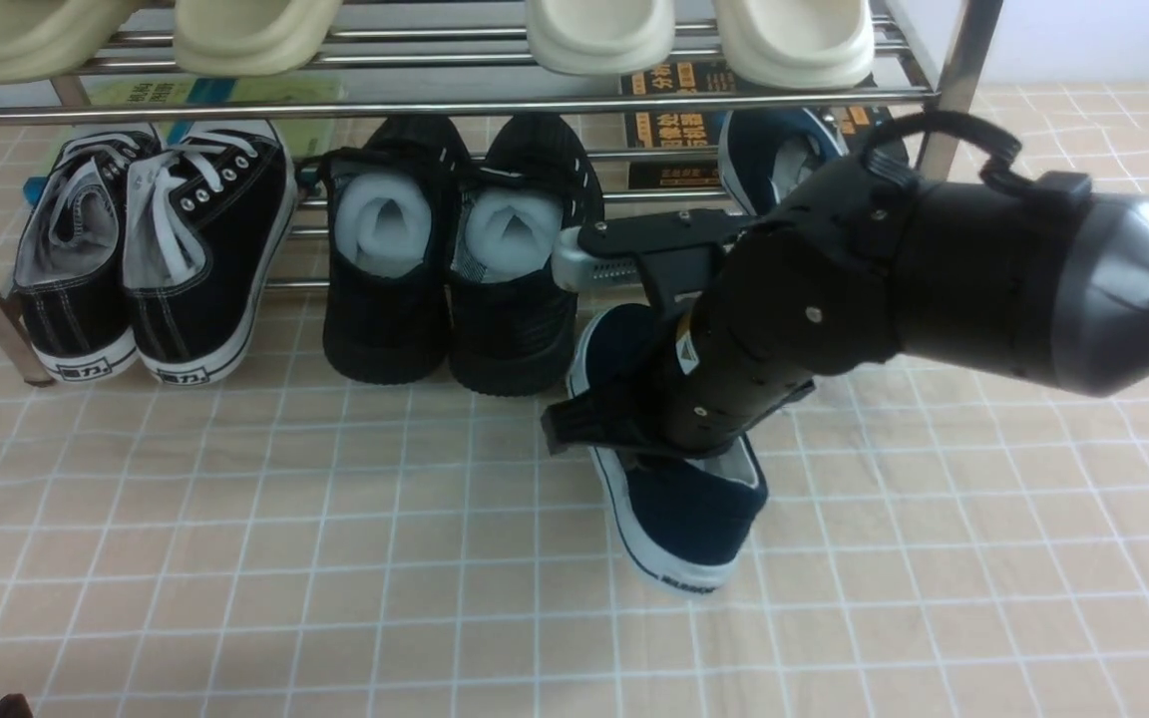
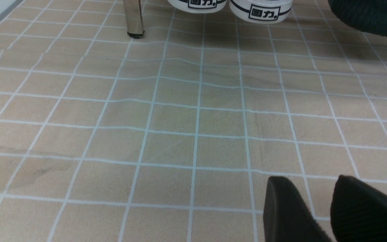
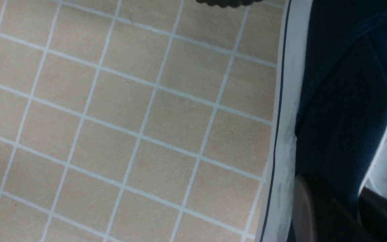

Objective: Take the shoes off the shelf from the light coffee tablecloth by hand.

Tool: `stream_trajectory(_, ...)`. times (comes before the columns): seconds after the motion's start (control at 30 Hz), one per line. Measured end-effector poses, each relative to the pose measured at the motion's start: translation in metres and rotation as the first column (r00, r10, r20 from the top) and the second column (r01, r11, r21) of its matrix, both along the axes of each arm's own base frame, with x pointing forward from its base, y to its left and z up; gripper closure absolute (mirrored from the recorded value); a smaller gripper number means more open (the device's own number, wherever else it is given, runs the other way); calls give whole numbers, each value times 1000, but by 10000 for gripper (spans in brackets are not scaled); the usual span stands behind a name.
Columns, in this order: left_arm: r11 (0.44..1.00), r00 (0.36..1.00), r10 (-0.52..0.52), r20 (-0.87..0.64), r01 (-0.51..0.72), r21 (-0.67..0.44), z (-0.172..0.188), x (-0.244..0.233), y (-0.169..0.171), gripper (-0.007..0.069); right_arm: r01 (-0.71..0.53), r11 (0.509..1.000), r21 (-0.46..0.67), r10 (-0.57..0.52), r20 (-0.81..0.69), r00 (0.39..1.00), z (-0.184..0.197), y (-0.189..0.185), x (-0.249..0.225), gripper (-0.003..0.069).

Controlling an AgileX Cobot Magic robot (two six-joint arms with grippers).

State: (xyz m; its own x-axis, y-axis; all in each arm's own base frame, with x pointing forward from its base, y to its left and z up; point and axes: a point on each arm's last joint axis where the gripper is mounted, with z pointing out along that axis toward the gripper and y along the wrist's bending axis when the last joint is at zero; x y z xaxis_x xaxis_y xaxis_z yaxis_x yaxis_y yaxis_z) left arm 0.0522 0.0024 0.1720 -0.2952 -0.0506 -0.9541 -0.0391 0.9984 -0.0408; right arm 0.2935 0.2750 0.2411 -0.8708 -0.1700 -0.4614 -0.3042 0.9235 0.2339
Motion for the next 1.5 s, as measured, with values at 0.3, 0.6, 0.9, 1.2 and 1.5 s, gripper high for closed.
stream_trajectory(0.3, 1000, 1000, 0, 0, 0, 0, 0, 0, 0, 386, 49, 998, 46, -46, -70, 997, -16, 8, 1, 564)
stream_trajectory(0.6, 1000, 1000, 0, 0, 0, 0, 0, 0, 0, 386, 86, 990, 111, -72, -130, 989, -5, 9, -3, 376)
stream_trajectory(0.9, 1000, 1000, 0, 0, 0, 0, 0, 0, 0, 386, -15, 999, 29, 17, -77, 997, 56, -32, 29, 586)
stream_trajectory(1.2, 1000, 1000, 0, 0, 0, 0, 0, 0, 0, 386, 45, 999, 26, -47, 60, 997, 76, -87, 76, 664)
stream_trajectory(1.5, 1000, 1000, 0, 0, 0, 0, 0, 0, 0, 386, 14, 999, -50, -7, 148, 989, 51, -96, 103, 497)
